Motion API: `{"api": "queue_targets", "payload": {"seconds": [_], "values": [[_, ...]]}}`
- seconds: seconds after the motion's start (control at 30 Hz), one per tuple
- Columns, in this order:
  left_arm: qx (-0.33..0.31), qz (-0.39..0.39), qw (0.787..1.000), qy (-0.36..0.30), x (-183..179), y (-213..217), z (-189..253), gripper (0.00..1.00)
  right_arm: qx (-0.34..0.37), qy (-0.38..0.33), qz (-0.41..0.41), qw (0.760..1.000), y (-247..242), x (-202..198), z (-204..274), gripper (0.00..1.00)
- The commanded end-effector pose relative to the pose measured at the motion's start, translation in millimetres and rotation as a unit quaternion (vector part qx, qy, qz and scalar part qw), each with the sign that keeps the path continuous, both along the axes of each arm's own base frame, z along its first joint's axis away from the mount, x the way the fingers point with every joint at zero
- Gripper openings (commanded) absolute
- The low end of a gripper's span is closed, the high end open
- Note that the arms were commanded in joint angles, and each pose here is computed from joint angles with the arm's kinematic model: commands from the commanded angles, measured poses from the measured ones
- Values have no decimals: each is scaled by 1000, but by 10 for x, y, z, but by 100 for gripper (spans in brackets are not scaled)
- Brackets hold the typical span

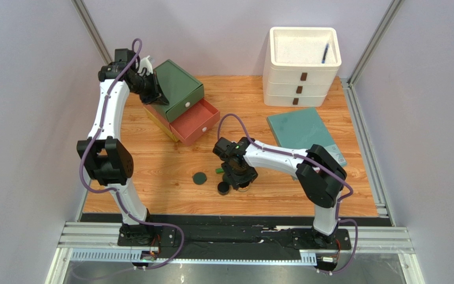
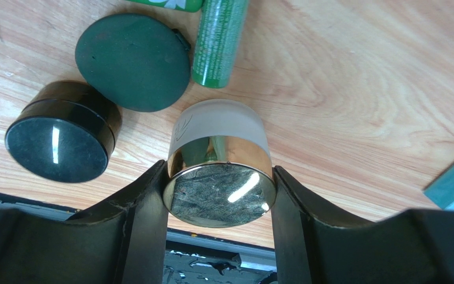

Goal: Organize the makeup

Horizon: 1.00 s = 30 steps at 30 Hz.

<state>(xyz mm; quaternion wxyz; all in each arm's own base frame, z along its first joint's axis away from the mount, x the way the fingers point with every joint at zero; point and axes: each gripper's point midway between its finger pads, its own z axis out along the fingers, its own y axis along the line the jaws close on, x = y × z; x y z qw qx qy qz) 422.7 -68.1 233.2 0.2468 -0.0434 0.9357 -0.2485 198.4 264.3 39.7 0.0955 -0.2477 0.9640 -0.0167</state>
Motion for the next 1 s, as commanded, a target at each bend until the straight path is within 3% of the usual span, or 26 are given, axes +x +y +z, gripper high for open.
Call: {"api": "queue_targets", "payload": {"seconds": [0.0, 0.2, 0.43, 0.67, 0.97], "values": [[58, 6, 993, 104, -260, 211, -550, 0, 47, -80, 3, 996, 85, 254, 597, 0], [57, 4, 993, 102, -251, 201, -546, 0, 121, -140, 9, 983, 392, 578, 1226, 0], [61, 5, 993, 101, -251, 214, -546, 0, 239, -219, 31, 945, 1216, 1229, 2024, 0], [60, 4, 993, 103, -260, 218, -553, 0, 292, -238, 7, 926, 1565, 1765, 2156, 0], [64, 5, 992, 104, -267, 224, -557, 0, 336, -227, -50, 913, 1596, 2246, 1949, 0]]}}
